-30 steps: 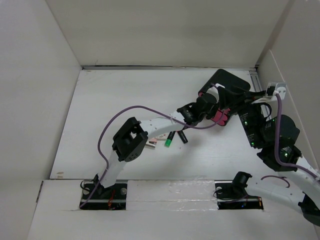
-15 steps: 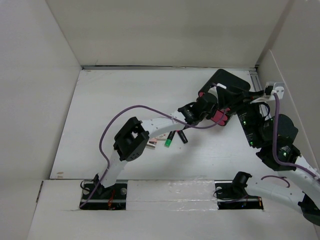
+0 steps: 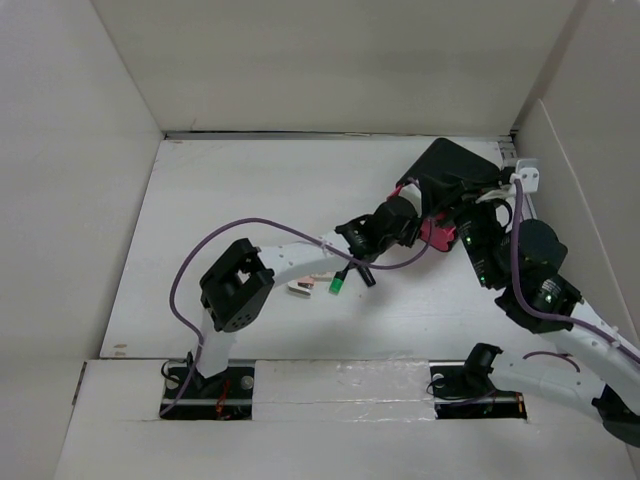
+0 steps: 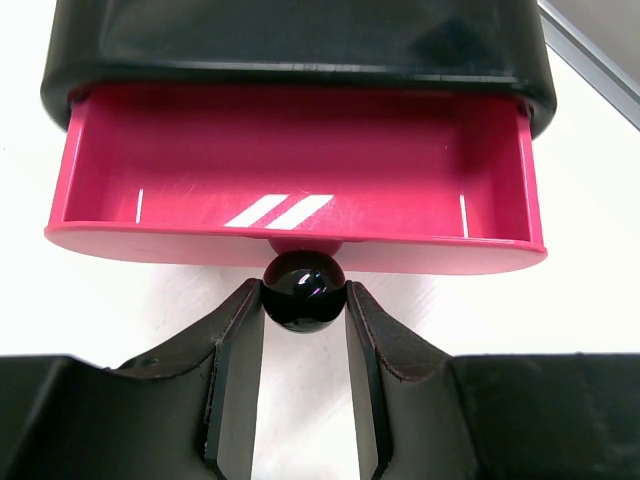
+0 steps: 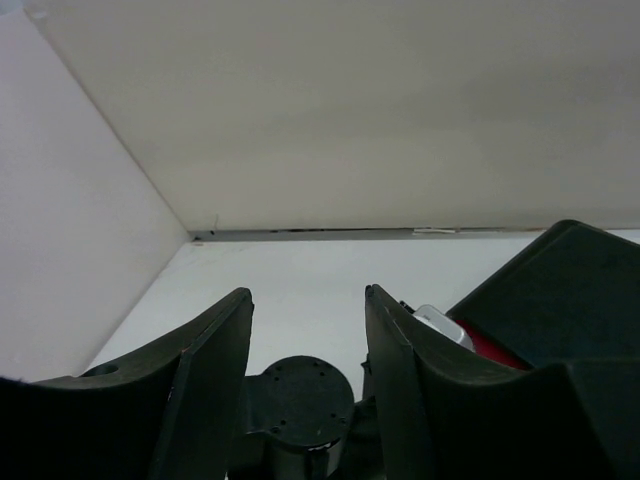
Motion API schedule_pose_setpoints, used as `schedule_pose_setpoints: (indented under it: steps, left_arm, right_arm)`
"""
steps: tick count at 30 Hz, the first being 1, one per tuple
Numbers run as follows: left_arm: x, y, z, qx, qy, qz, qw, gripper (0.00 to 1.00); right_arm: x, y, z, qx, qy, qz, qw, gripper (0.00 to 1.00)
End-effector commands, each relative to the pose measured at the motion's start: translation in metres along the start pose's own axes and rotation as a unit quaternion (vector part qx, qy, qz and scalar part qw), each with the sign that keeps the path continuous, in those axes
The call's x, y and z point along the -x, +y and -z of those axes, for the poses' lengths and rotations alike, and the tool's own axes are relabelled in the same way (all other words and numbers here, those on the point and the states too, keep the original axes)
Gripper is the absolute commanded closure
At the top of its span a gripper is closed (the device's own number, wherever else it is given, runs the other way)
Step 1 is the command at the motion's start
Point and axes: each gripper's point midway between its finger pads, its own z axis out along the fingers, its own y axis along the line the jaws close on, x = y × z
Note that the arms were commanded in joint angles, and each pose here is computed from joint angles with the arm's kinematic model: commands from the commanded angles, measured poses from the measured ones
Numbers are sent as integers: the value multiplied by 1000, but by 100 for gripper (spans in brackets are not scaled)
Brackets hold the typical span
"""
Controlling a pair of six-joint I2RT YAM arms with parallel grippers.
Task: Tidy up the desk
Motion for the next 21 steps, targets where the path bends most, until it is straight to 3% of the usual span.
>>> schedule_pose_setpoints:
  steps: [1,16,19,21]
  left_arm:
    - [50,-6,29,-20,-62,25,998,95]
    - [25,-3,47,-28,-48,19,998,94]
    - [21,-1,45,-23,-42,16,999,89]
    - [22,-1,47,-23,-45,17,999,71]
  right_arm:
    - [4,-1,-3,-5,-12,-2,1000,46]
    - [-5,-2,-12,4,-1,-1,1000,46]
    - [-7,-4,-14,2,0,0,1000,46]
    - [-8,-2,-14,5,2,0,1000,46]
